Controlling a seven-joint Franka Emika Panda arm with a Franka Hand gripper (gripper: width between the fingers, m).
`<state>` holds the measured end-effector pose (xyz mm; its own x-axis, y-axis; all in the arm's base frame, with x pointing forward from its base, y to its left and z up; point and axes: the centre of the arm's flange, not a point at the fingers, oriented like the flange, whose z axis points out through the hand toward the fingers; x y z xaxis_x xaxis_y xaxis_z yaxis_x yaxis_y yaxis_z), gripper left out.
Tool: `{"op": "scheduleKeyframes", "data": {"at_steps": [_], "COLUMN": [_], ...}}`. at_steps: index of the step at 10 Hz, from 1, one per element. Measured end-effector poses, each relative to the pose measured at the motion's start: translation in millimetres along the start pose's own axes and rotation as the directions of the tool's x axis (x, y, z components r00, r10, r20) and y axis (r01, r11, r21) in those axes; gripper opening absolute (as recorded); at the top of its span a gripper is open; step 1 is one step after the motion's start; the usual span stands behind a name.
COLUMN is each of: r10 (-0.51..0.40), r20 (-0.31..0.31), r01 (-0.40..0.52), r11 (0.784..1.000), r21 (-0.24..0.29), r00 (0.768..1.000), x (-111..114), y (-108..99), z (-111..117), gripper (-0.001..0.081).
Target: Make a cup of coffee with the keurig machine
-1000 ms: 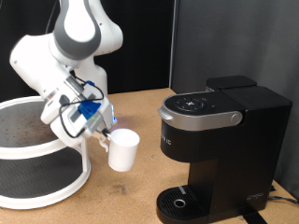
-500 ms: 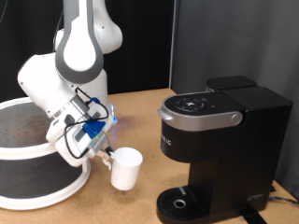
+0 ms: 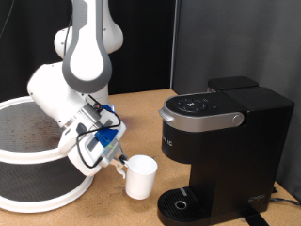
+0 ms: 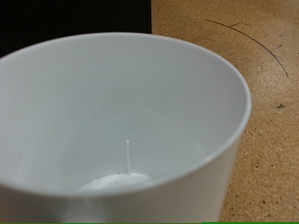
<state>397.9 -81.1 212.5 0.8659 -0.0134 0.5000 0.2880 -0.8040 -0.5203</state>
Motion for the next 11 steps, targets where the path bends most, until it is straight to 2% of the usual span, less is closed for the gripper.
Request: {"op": "scheduleKeyframes", "data": {"at_steps": [3, 7, 11], "r10": [-0.023, -0.025, 0.001], "r20": [0.016, 0.033, -0.026], "r01": [0.023, 0.024, -0.001], "r11": [1.0, 0.999, 1.0], "r21": [0.018, 0.029, -0.011], "r00": [1.0, 0.999, 1.0], "x": [6, 1, 14], "y": [-9, -11, -14], "z": [13, 18, 32], "gripper": [0.0068, 0.0068, 0.0068]}}
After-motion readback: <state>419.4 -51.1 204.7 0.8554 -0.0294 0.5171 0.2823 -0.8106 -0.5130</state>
